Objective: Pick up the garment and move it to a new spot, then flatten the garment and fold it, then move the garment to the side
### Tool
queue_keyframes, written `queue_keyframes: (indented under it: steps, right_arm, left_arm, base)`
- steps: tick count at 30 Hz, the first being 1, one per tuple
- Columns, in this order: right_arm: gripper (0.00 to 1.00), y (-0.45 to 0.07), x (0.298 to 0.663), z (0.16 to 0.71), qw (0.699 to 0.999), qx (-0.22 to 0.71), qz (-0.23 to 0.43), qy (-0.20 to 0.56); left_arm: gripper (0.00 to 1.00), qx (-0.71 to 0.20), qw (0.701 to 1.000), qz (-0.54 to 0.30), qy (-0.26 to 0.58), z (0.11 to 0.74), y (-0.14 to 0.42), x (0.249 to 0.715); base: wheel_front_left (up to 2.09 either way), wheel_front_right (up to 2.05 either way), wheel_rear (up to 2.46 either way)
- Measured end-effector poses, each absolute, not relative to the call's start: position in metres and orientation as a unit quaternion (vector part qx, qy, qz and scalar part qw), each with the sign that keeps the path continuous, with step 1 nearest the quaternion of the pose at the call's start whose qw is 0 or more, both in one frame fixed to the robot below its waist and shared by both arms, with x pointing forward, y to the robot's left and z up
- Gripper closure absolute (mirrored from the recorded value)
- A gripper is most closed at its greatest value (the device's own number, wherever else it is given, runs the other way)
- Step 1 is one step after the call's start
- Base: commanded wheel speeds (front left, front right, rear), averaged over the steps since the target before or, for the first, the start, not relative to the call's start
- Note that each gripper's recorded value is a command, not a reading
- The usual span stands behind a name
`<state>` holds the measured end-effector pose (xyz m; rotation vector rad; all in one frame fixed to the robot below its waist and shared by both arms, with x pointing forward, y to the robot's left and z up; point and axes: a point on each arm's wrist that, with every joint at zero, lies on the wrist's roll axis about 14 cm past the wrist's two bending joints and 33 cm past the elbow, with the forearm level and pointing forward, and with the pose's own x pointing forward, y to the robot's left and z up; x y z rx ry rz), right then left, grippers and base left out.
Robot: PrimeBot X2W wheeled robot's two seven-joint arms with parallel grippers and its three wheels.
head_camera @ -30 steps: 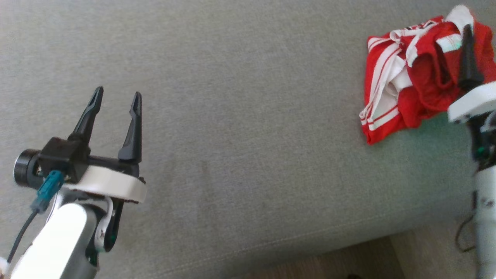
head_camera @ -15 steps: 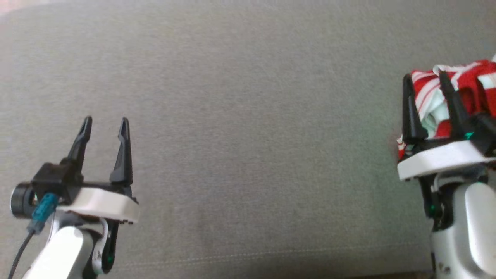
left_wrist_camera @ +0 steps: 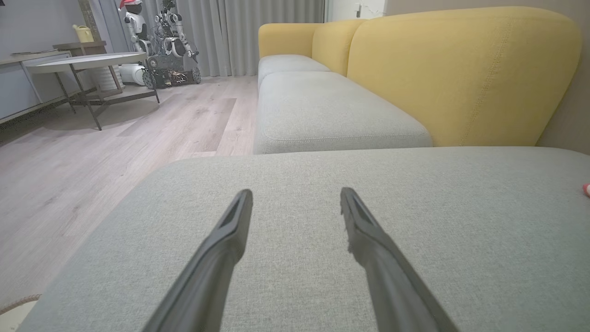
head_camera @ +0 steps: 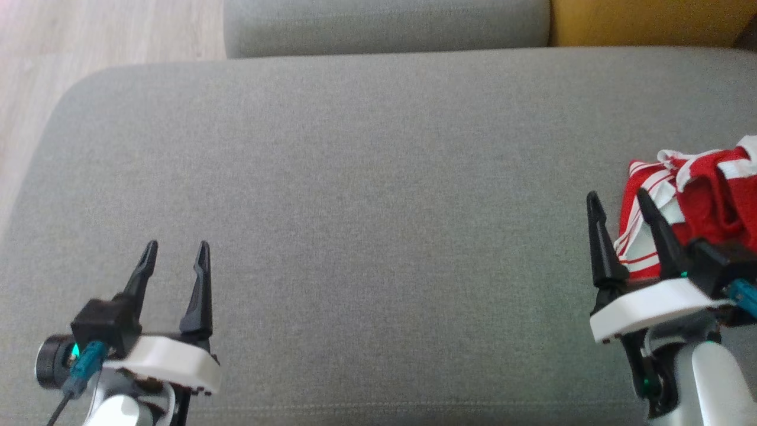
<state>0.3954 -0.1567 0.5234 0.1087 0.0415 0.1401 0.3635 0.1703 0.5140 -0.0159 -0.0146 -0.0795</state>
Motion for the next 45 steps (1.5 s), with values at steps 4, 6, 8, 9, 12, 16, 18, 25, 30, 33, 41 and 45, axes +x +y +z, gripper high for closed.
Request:
queue_keyframes:
  steps: [4, 6, 8, 9, 12, 16, 18, 25, 30, 33, 41, 45]
  right_arm:
    - [0.00, -0.156, 0.384, 0.525, 0.995, 0.062, 0.071, 0.022]
    - [0.00, -0.157, 0.379, 0.527, 0.995, 0.062, 0.070, 0.020]
    - [0.00, -0.158, 0.375, 0.529, 0.996, 0.061, 0.069, 0.017]
    - [0.00, -0.158, 0.373, 0.528, 0.996, 0.061, 0.069, 0.019]
    - [0.00, -0.160, 0.369, 0.529, 0.996, 0.061, 0.066, 0.021]
    - [0.00, -0.162, 0.366, 0.530, 0.996, 0.061, 0.063, 0.021]
    - [0.00, -0.163, 0.366, 0.532, 0.996, 0.060, 0.062, 0.018]
    - [0.00, -0.166, 0.364, 0.528, 0.996, 0.061, 0.057, 0.023]
    - [0.00, -0.166, 0.363, 0.527, 0.996, 0.061, 0.057, 0.025]
    - [0.00, -0.166, 0.363, 0.527, 0.996, 0.061, 0.057, 0.024]
    - [0.00, -0.166, 0.363, 0.527, 0.996, 0.061, 0.057, 0.025]
    - [0.00, -0.166, 0.363, 0.526, 0.996, 0.061, 0.056, 0.026]
  left_arm:
    - [0.00, -0.008, 0.999, -0.037, -0.010, 0.516, 0.171, 0.353]
    - [0.00, -0.008, 0.999, -0.038, -0.010, 0.516, 0.170, 0.348]
    - [0.00, -0.008, 0.999, -0.037, -0.011, 0.517, 0.171, 0.345]
    - [0.00, -0.007, 0.999, -0.035, -0.011, 0.517, 0.171, 0.343]
    - [0.00, -0.005, 0.999, -0.037, -0.013, 0.518, 0.171, 0.341]
    - [0.00, -0.005, 0.999, -0.041, -0.018, 0.521, 0.169, 0.340]
    - [0.00, -0.005, 0.999, -0.042, -0.018, 0.522, 0.169, 0.340]
    - [0.00, -0.003, 0.999, -0.046, -0.010, 0.518, 0.168, 0.339]
    - [0.00, -0.001, 0.999, -0.044, -0.011, 0.519, 0.168, 0.339]
    - [0.00, -0.001, 0.999, -0.045, -0.011, 0.519, 0.167, 0.338]
    - [0.00, 0.000, 0.999, -0.046, -0.009, 0.518, 0.167, 0.338]
    - [0.00, 0.000, 0.999, -0.047, -0.008, 0.517, 0.167, 0.338]
  base:
    - [0.00, 0.00, 0.00]
    - [0.00, 0.00, 0.00]
    - [0.00, 0.00, 0.00]
    - [0.00, 0.00, 0.00]
    - [0.00, 0.00, 0.00]
    - [0.00, 0.00, 0.00]
    - [0.00, 0.00, 0.00]
    - [0.00, 0.00, 0.00]
    - [0.00, 0.00, 0.00]
    - [0.00, 0.00, 0.00]
    - [0.00, 0.00, 0.00]
    - [0.00, 0.00, 0.00]
